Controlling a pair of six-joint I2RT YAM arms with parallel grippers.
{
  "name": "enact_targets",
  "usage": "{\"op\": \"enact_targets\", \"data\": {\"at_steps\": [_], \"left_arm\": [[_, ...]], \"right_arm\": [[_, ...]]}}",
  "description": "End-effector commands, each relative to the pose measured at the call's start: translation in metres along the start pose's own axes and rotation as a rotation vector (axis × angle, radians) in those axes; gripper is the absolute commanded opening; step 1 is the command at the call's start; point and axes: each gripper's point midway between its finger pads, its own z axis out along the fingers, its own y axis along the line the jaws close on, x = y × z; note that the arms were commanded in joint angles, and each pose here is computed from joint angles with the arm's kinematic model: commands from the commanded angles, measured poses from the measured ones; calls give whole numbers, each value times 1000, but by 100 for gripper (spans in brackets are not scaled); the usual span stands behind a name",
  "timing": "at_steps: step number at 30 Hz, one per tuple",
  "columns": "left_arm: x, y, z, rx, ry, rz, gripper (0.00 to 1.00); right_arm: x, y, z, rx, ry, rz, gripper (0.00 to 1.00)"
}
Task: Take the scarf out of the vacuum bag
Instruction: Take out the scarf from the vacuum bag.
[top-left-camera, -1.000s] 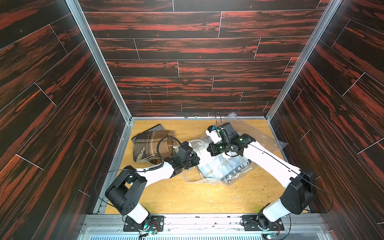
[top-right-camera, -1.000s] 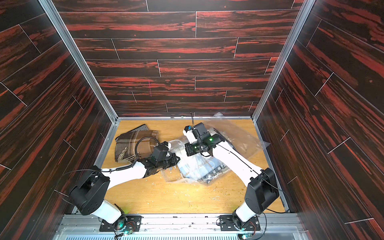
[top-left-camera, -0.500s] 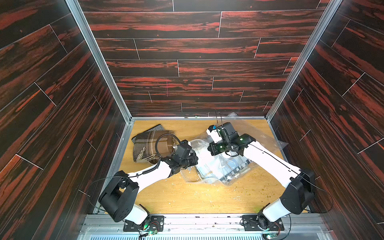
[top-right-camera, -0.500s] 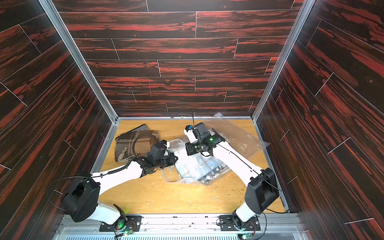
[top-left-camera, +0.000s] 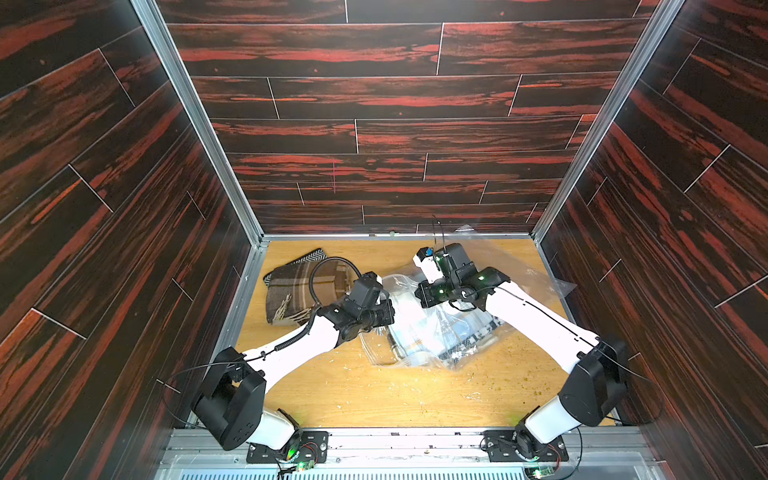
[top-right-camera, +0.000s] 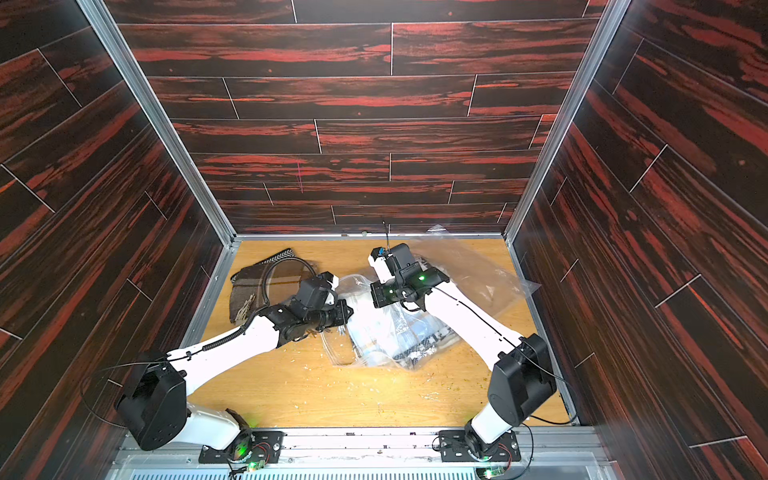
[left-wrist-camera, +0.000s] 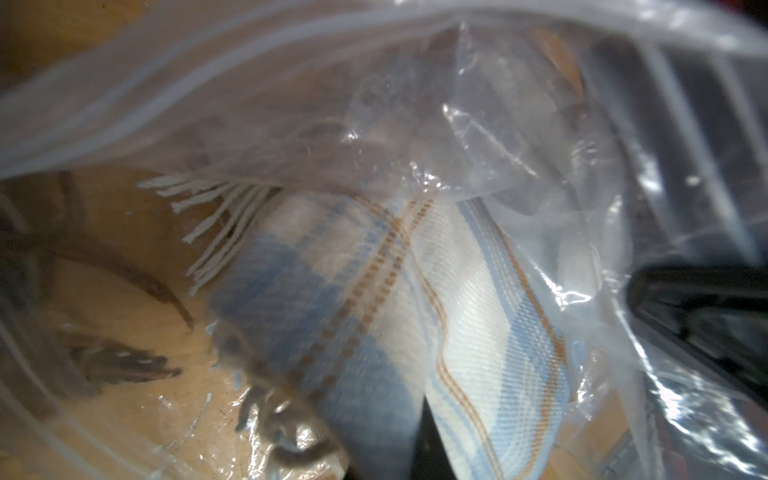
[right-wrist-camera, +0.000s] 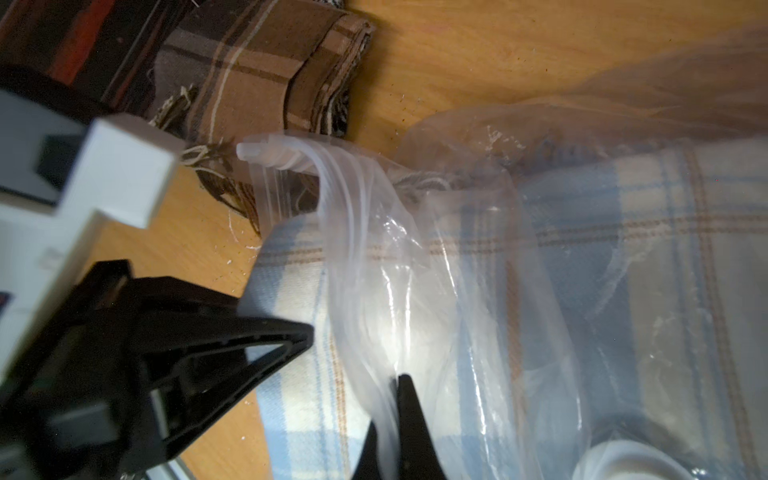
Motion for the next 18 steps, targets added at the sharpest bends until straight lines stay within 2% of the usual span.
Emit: {"op": "enact_targets", "data": {"at_steps": [1,7,11,18], "left_arm": [[-29,2,-1,-19,-39,23,0],[-55,-5,4,-12,-20,63,0],[-62,-15,1,7,2,81,0],[-69,-10,-27,-32,-23,94,0]], "right_arm": [[-17,-17,7,50,-49,23,0],[-38,-40,12,84,-92,64,0],[-43,-44,19,84,-89,65,0],[-32,-45,27,74,-71,72,0]]}}
